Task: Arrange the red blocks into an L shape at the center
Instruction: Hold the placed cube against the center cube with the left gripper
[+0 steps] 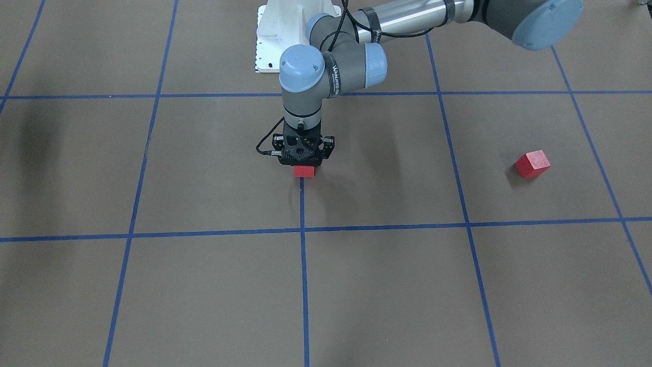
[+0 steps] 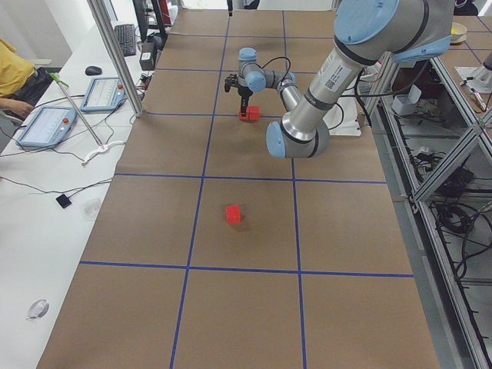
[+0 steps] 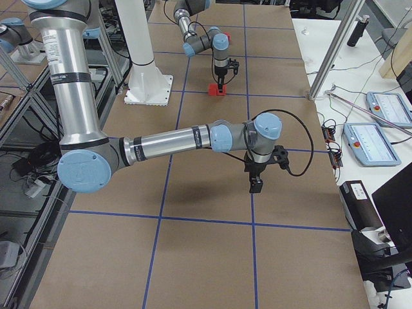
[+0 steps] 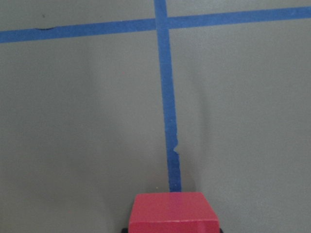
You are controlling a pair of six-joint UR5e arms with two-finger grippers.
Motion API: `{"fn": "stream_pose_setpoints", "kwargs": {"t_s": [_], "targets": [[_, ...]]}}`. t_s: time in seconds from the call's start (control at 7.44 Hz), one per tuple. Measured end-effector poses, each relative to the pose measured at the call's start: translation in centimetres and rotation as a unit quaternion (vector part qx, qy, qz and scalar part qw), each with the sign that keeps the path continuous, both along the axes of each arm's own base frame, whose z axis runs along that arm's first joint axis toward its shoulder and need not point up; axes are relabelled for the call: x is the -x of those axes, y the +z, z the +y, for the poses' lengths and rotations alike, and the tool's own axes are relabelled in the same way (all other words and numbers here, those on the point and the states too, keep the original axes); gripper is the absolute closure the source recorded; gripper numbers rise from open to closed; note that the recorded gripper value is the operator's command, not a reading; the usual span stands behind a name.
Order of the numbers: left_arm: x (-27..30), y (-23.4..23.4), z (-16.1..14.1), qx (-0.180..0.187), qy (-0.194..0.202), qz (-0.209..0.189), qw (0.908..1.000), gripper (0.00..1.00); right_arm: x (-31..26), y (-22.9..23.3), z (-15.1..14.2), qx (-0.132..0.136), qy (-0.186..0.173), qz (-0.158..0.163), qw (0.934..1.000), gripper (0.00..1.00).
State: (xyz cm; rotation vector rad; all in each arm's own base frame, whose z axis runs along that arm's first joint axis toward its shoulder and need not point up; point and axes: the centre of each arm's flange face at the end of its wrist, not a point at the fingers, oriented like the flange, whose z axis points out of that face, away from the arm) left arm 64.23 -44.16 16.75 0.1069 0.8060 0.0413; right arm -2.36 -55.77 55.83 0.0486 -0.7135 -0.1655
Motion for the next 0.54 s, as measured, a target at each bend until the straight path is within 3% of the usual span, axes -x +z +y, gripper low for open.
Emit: {"fn": "stream_pose_setpoints", "kwargs": {"t_s": [0.54], "targets": [[-0.24, -0.19, 0.09, 0.008, -0.005, 0.001, 1.0, 0.89, -0.04, -0.01, -0.01, 0.0, 0.0, 0.0, 1.0, 0.01]]}}
